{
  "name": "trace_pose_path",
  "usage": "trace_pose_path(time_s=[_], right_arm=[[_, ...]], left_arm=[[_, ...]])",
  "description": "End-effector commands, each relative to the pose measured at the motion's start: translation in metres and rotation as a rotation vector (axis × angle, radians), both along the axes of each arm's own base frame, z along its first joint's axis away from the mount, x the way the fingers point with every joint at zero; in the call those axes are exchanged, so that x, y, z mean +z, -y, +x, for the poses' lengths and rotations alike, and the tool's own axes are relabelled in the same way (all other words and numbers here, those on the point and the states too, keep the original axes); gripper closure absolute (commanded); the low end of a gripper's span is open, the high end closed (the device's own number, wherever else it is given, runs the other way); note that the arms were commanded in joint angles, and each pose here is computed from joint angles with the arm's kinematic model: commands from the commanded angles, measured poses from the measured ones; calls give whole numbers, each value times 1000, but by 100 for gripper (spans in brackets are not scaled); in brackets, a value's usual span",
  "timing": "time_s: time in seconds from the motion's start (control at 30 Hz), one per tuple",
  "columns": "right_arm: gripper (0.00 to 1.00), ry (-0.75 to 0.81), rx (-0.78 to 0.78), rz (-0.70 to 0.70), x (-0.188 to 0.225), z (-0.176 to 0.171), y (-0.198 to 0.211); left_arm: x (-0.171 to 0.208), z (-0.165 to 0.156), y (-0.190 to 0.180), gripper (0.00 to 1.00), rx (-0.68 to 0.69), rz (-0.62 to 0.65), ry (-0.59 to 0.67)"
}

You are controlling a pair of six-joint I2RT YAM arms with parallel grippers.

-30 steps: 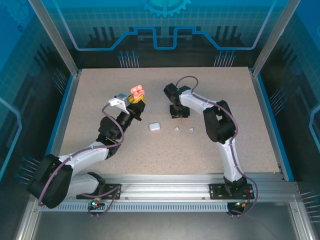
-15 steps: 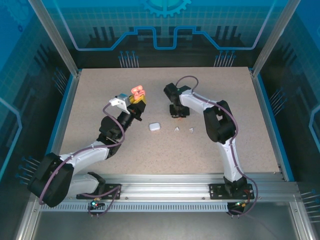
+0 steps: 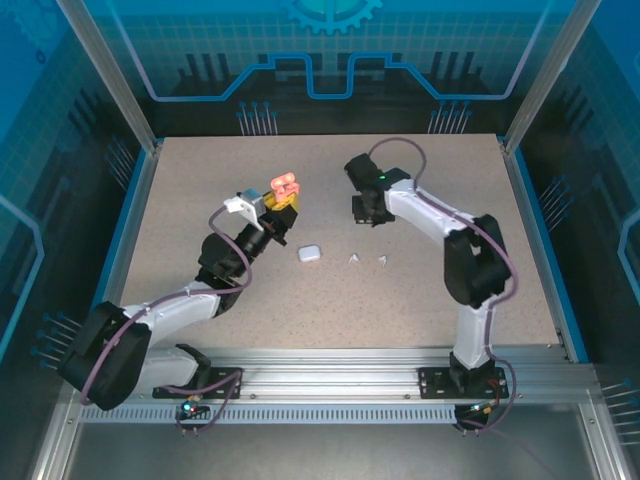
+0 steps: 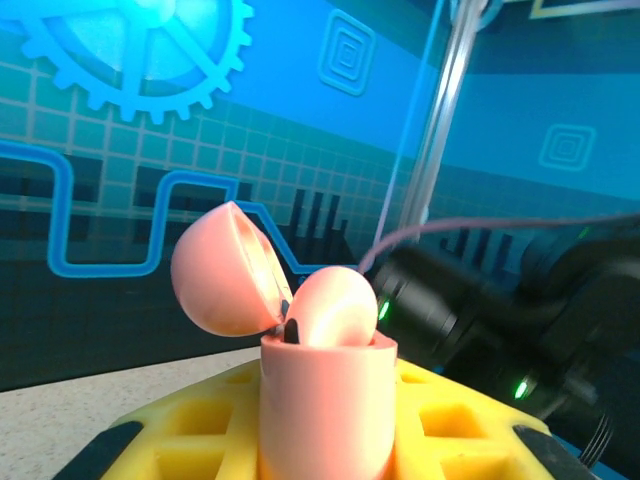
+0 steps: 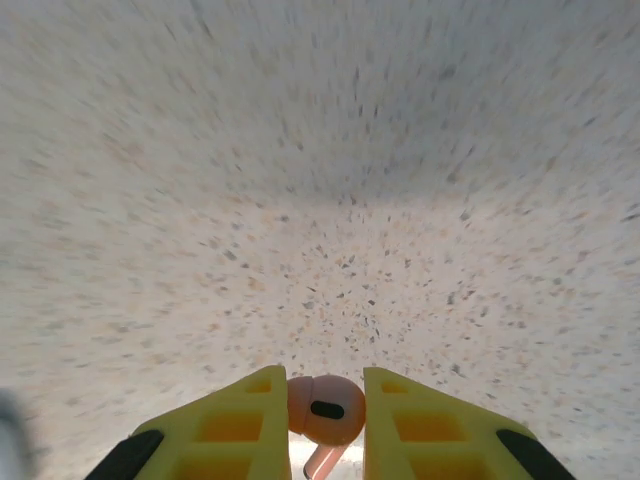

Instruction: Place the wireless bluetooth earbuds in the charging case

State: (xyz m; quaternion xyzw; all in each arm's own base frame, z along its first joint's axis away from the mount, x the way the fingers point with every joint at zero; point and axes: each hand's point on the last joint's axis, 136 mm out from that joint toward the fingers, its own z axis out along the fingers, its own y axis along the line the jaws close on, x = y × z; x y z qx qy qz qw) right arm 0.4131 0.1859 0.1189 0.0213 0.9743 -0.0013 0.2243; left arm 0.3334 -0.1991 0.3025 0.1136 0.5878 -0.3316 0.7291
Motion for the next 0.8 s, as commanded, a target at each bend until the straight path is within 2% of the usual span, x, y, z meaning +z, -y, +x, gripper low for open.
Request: trace_pose_path(time_s=[0.0,0.2,0.4,0.6,0.77], right_arm=[[81,177,40,83,66,5,-2],[80,442,148,211,174,-18,-5],[80,675,311,336,252,-59,-22],[80,829,463,426,301,-99,-40],[80,902,570,467,319,-122,-52]], left_arm=[[13,-13,14,100,-99,-1,76],[23,-21,35,100,-199,34,113],[45,-34,66,100,-319,77,205],[65,-36,87,100,-351,88,286],[72,-33,96,100,-344,71,308]])
